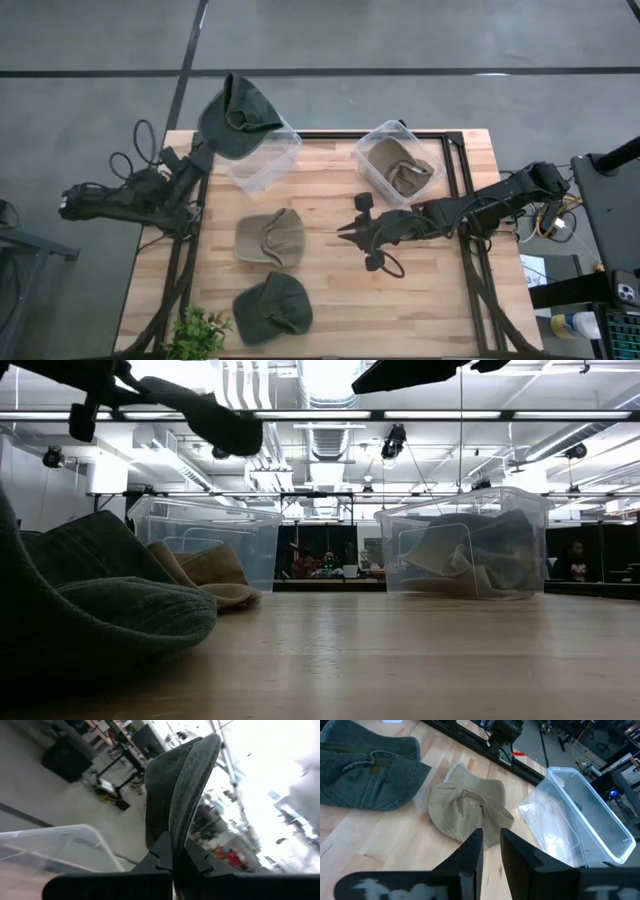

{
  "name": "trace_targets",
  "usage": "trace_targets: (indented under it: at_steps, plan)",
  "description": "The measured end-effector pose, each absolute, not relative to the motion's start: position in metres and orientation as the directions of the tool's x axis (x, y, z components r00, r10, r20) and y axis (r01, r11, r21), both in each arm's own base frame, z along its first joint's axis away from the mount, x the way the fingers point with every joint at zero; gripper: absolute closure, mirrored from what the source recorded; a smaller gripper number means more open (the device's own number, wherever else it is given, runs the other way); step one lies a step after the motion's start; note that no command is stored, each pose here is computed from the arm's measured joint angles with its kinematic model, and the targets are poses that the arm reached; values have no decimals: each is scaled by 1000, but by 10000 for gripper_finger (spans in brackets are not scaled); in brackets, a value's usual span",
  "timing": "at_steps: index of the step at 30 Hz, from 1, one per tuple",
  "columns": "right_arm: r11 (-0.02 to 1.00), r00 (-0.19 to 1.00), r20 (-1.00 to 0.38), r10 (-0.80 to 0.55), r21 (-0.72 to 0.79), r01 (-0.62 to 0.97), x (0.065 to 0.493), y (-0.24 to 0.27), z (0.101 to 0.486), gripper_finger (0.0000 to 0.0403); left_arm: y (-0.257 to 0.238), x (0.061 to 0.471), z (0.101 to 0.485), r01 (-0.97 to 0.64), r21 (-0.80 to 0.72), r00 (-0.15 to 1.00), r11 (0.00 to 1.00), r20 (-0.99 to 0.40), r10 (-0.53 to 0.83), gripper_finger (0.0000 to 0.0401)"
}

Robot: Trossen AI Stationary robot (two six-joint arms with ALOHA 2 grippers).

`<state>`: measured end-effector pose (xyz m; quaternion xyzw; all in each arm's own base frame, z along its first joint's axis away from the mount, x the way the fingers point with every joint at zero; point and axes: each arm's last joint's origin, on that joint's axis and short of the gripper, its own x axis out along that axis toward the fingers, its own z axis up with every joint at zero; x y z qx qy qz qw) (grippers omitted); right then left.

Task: Pick & Place hat
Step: Put the right black cap into the left transparent bin

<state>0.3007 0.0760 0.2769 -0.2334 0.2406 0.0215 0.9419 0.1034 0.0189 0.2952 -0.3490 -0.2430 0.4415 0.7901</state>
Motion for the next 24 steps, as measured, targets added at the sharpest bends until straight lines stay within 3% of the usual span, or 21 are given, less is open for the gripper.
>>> trace_targets:
  at_steps: [24]
  plan:
    - [899,861,-504,-68,-405,-166,297,75,265,342,41,158,250,-762,-587,411,274,-111,905,392]
